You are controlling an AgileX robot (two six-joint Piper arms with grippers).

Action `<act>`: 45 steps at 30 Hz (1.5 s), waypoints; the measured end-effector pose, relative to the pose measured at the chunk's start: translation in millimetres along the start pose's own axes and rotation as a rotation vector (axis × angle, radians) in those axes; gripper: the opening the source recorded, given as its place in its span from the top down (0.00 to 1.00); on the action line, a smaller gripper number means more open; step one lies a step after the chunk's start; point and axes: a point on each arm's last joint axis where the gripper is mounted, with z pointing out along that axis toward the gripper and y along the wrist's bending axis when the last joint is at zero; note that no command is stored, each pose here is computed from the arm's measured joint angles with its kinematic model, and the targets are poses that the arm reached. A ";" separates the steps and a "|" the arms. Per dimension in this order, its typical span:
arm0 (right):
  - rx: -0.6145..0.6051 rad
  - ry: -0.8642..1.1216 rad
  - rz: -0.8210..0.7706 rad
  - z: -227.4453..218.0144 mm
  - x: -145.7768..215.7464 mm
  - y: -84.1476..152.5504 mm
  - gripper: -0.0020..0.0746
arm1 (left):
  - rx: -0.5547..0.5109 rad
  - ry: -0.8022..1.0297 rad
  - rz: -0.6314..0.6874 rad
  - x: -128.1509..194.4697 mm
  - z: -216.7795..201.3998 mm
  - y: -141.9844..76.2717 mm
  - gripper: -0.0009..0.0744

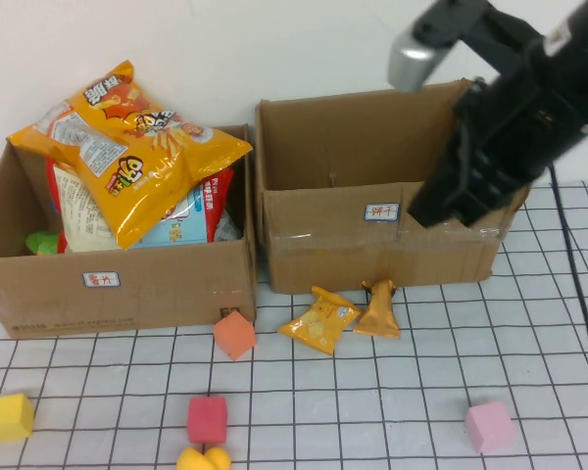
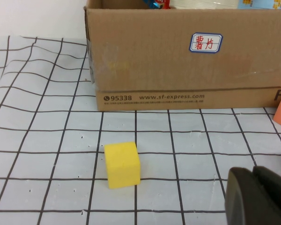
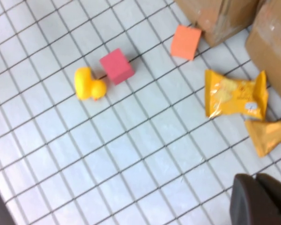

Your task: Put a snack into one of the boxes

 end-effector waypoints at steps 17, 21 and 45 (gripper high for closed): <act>0.209 -0.422 -0.094 -105.8 115.8 110.7 0.97 | 0.000 0.000 0.000 0.0 0.0 0.0 0.99; 0.251 -0.503 -0.103 -110.2 150.8 130.8 0.97 | 0.000 0.000 0.000 0.0 0.0 0.0 0.99; 0.494 -0.667 0.025 -36.1 288.4 149.2 0.98 | 0.000 0.000 0.000 0.0 0.0 0.0 0.99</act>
